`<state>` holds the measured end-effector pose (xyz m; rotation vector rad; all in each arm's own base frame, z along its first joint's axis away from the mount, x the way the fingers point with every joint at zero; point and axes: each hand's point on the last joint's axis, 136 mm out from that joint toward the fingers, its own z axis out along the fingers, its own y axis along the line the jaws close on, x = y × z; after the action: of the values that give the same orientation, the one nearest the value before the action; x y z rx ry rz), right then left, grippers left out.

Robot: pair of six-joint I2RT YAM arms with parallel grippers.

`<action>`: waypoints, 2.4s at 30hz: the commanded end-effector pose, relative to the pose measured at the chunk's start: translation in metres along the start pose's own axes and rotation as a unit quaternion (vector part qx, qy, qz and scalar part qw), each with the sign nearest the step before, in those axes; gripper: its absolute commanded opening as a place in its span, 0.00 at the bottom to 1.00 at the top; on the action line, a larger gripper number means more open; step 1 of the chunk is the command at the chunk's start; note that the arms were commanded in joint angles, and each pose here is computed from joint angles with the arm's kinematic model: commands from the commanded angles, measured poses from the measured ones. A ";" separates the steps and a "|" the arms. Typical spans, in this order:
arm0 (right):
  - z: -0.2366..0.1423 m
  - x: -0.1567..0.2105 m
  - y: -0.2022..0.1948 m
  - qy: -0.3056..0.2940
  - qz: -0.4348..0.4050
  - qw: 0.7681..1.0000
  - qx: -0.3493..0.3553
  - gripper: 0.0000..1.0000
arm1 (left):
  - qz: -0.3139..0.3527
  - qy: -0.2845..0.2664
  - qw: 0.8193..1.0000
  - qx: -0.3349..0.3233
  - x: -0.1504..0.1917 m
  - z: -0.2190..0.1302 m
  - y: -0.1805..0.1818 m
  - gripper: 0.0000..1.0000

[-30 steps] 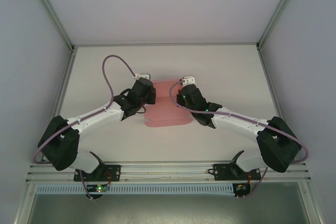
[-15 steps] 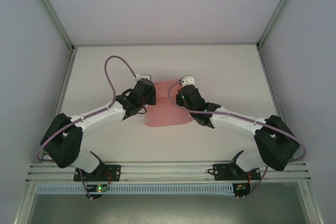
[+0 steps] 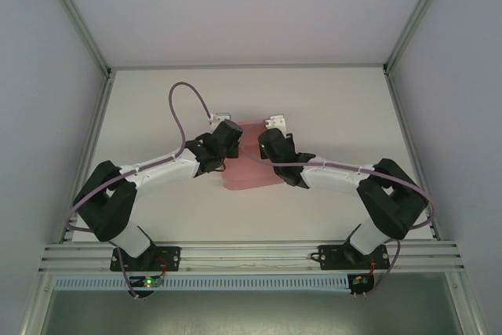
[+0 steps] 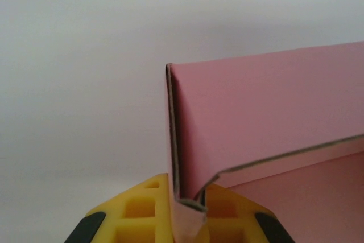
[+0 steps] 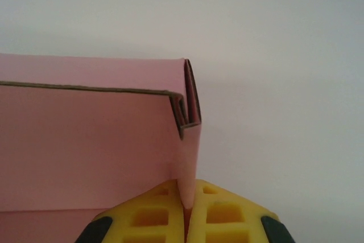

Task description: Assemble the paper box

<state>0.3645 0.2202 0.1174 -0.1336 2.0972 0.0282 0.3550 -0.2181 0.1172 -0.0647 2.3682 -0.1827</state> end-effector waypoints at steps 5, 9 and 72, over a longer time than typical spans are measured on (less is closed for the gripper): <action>0.008 -0.001 -0.116 -0.009 -0.040 0.958 0.285 0.00 | -0.049 -0.026 0.990 -0.130 -0.001 -0.033 0.057 0.00; 0.000 -0.012 -0.135 -0.012 -0.074 0.927 0.367 0.00 | -0.055 -0.034 0.981 -0.183 -0.001 -0.044 0.079 0.00; -0.058 -0.035 0.012 -0.034 -0.042 0.949 -0.312 0.50 | -0.030 -0.022 0.997 0.063 -0.015 -0.036 -0.006 0.00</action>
<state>0.3255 0.2184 0.1654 -0.5466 1.9759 0.5974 0.3413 -0.2178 0.1496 -0.1055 2.3157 -0.3486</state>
